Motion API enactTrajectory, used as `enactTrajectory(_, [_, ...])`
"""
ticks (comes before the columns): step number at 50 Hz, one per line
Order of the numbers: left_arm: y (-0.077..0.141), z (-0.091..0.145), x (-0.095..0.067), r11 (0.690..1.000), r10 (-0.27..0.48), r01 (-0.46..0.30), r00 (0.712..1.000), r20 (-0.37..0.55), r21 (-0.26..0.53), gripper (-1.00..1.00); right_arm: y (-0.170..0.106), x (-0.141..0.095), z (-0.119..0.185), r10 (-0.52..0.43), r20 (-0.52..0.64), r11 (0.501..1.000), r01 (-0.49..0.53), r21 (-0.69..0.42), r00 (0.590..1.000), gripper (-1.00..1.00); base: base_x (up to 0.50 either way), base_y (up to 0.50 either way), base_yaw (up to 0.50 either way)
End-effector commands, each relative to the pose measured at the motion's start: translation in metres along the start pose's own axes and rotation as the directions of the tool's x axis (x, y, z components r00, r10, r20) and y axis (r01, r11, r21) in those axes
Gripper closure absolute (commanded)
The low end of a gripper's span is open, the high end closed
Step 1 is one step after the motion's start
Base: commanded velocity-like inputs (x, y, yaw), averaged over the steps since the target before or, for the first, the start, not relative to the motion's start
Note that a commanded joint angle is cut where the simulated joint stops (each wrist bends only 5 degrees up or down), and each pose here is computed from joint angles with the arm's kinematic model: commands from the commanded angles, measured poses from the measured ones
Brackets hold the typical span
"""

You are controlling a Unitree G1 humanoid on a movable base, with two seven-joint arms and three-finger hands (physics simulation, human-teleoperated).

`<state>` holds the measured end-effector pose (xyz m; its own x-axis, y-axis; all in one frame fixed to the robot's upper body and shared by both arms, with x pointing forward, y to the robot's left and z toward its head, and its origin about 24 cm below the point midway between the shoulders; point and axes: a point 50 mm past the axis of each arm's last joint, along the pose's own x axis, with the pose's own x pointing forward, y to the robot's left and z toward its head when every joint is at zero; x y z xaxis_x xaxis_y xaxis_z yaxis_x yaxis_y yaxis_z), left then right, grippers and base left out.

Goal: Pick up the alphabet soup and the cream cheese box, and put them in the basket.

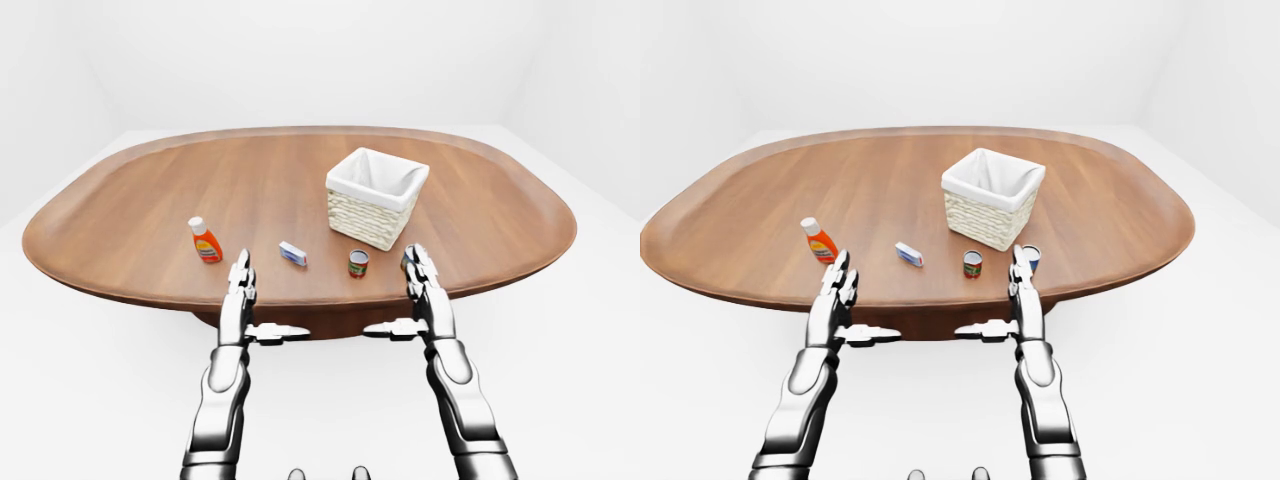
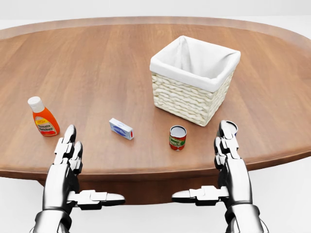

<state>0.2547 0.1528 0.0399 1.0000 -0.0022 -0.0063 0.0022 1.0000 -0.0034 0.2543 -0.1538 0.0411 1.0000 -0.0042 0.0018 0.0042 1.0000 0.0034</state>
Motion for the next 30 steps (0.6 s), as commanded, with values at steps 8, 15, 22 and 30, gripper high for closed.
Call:
enactTrajectory(8, [0.0051, -0.0039, 0.0024, 1.000, -0.006, 0.006, 1.000, 0.000, 0.015, -1.00, -0.0075, 0.0014, -0.0010, -0.006, 0.008, 1.000, 0.006, -0.011, 1.000, -1.00, 0.00, 0.00, 0.00])
enactTrajectory(15, [0.0038, -0.0024, 0.0009, 1.000, -0.008, 0.008, 1.000, 0.000, 0.020, -1.00, -0.0074, 0.0001, -0.0009, -0.004, 0.009, 1.000, 0.004, -0.007, 1.000, -1.00, 0.00, 0.00, 0.00])
enactTrajectory(22, [0.0038, -0.0033, 0.0007, 1.000, -0.009, 0.009, 1.000, -0.001, 0.021, -1.00, -0.0070, -0.0006, -0.0004, -0.001, 0.009, 1.000, 0.001, -0.004, 1.000, -1.00, 0.00, 0.00, 0.00])
enactTrajectory(30, [0.0040, -0.0048, 0.0017, 1.000, -0.011, 0.011, 1.000, -0.002, 0.022, -1.00, -0.0063, -0.0004, -0.0006, -0.001, 0.007, 1.000, 0.001, -0.016, 1.000, -1.00, 0.00, -0.08, 0.00])
